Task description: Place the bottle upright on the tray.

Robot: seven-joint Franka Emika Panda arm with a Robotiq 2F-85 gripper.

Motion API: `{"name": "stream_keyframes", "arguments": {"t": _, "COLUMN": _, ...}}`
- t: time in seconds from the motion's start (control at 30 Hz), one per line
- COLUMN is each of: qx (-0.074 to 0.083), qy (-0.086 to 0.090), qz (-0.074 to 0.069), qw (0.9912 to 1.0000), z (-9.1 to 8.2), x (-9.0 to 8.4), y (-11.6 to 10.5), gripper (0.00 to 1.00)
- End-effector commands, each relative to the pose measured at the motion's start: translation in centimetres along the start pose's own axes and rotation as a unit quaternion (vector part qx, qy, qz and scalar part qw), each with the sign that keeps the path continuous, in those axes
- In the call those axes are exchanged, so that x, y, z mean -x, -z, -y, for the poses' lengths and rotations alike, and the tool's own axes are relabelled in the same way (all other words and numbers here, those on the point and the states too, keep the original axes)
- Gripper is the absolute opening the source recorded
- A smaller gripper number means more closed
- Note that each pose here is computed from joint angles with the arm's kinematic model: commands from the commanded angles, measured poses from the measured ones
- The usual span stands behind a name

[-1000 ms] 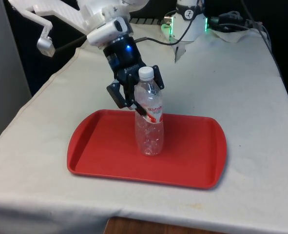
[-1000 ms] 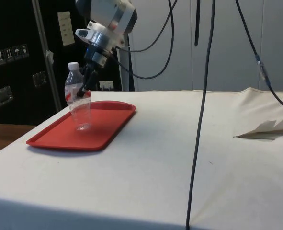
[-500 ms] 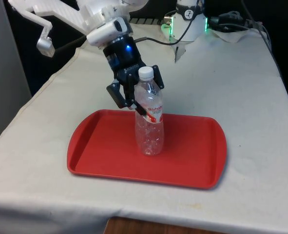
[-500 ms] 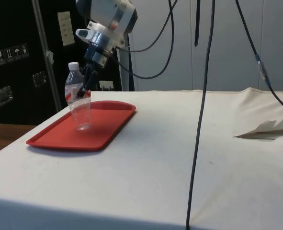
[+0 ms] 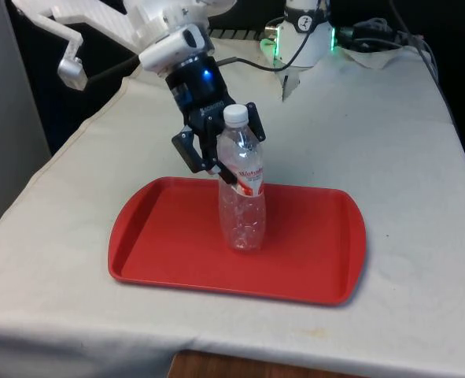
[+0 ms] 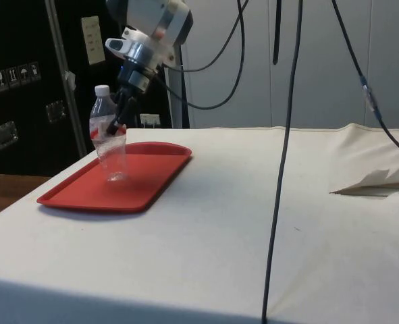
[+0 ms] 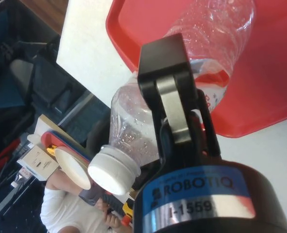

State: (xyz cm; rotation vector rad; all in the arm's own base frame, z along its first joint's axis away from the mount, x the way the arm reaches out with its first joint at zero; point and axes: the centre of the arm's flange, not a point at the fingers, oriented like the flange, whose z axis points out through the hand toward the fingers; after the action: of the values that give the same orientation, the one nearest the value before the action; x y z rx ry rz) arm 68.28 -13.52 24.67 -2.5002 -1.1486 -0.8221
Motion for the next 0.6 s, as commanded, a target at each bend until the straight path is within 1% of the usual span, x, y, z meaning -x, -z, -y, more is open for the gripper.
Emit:
{"name": "stream_keyframes", "arguments": {"t": 0.0, "qx": 0.0, "qy": 0.0, "qz": 0.004, "qw": 0.99999, "z": -0.01, "x": -0.22, "y": 0.37, "gripper": 0.34}}
{"name": "stream_keyframes", "arguments": {"t": 0.03, "qx": 0.0, "qy": -0.001, "qz": 0.003, "qw": 0.99999, "z": -0.01, "x": -0.31, "y": 0.45, "gripper": 0.34}}
{"name": "stream_keyframes", "arguments": {"t": 0.07, "qx": 0.001, "qy": 0.0, "qz": -0.001, "qw": 1.0, "z": -0.05, "x": -0.19, "y": 0.24, "gripper": 0.34}}
{"name": "stream_keyframes", "arguments": {"t": 0.1, "qx": 0.0, "qy": -0.001, "qz": 0.003, "qw": 0.99999, "z": -0.03, "x": -0.32, "y": 0.53, "gripper": 0.34}}
{"name": "stream_keyframes", "arguments": {"t": 0.33, "qx": -0.002, "qy": -0.001, "qz": 0.01, "qw": 0.99995, "z": -0.03, "x": -0.62, "y": 0.84, "gripper": 0.34}}
{"name": "stream_keyframes", "arguments": {"t": 0.37, "qx": 0.0, "qy": 0.0, "qz": 0.003, "qw": 1.0, "z": -0.08, "x": -0.62, "y": 0.79, "gripper": 0.34}}
{"name": "stream_keyframes", "arguments": {"t": 0.4, "qx": -0.002, "qy": -0.001, "qz": 0.011, "qw": 0.99994, "z": -0.04, "x": -0.66, "y": 0.85, "gripper": 0.34}}
{"name": "stream_keyframes", "arguments": {"t": 0.43, "qx": -0.003, "qy": -0.002, "qz": 0.013, "qw": 0.99991, "z": -0.08, "x": -0.6, "y": 0.86, "gripper": 0.34}}
{"name": "stream_keyframes", "arguments": {"t": 0.5, "qx": -0.003, "qy": -0.002, "qz": 0.014, "qw": 0.99989, "z": -0.08, "x": -0.64, "y": 0.84, "gripper": 0.34}}
{"name": "stream_keyframes", "arguments": {"t": 0.57, "qx": -0.002, "qy": -0.002, "qz": 0.012, "qw": 0.99993, "z": -0.11, "x": -0.7, "y": 0.89, "gripper": 0.34}}
